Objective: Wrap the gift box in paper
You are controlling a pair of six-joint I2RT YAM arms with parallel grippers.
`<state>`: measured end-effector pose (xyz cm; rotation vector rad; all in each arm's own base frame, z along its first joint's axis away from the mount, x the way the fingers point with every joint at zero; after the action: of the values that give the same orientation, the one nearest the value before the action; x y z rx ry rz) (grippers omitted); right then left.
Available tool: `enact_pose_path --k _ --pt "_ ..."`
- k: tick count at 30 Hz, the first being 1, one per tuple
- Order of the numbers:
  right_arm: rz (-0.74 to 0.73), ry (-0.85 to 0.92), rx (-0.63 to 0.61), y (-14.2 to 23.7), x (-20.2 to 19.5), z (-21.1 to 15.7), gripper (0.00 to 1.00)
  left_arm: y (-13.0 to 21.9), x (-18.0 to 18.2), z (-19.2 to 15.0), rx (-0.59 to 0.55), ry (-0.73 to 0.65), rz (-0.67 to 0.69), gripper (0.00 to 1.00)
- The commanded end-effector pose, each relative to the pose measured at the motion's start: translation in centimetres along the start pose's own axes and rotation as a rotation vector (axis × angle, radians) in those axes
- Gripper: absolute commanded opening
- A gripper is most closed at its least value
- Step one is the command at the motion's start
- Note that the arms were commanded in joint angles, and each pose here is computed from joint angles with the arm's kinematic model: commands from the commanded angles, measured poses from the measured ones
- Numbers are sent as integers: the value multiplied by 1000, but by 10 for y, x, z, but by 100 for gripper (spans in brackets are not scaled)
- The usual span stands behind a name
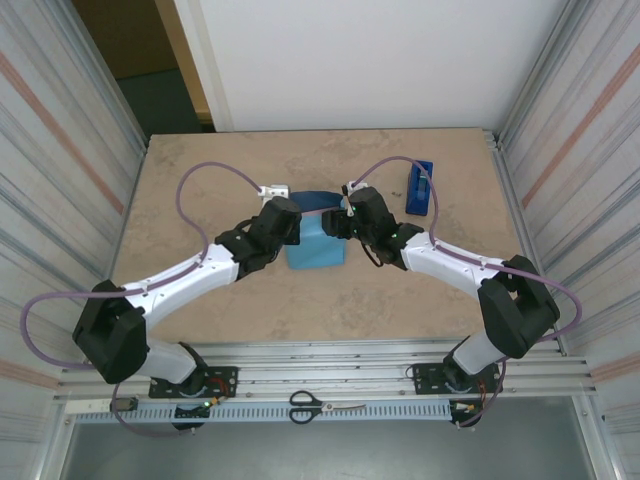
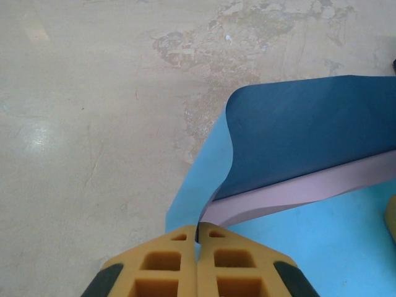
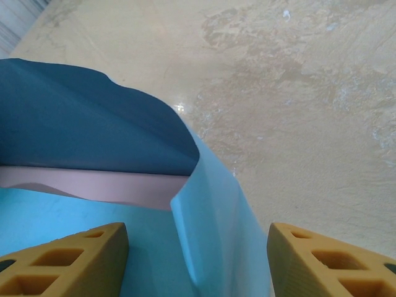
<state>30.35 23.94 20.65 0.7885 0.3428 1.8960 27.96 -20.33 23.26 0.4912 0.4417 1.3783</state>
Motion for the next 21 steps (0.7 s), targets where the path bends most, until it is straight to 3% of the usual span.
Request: enact_pose_path --k 1,2,6,9,12,15,21 --pt "-74 19 130 -2 -9 -26 60 4 5 10 -25 6 43 0" --pt "-71 18 128 -2 -8 -25 60 5 6 12 -28 5 52 0" --pt "-72 18 131 -2 -8 -26 61 8 9 19 -45 -10 71 20" --pt "-73 18 129 -2 -7 -25 61 7 11 21 -42 -17 84 26" --pt "-74 20 125 -1 -7 -24 61 4 15 21 -30 -14 92 21" --pt "-78 20 127 -1 -7 -25 61 4 14 24 -33 -35 67 1" --pt "-74 14 125 0 -4 -23 61 9 12 32 -43 -53 43 3"
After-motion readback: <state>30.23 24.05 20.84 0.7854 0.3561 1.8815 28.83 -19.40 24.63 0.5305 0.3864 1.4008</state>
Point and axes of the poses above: each hand's point on the last joint's axis, 136 mm out from that joint toward the fingers, its own y axis back along the fingers, its own x axis along the line the jaws close on, z = x × y, the point moved 8 cm from there along y, back along the fingers, and after that the axes turned 5 degrees about -y, right-handed, at the moved point
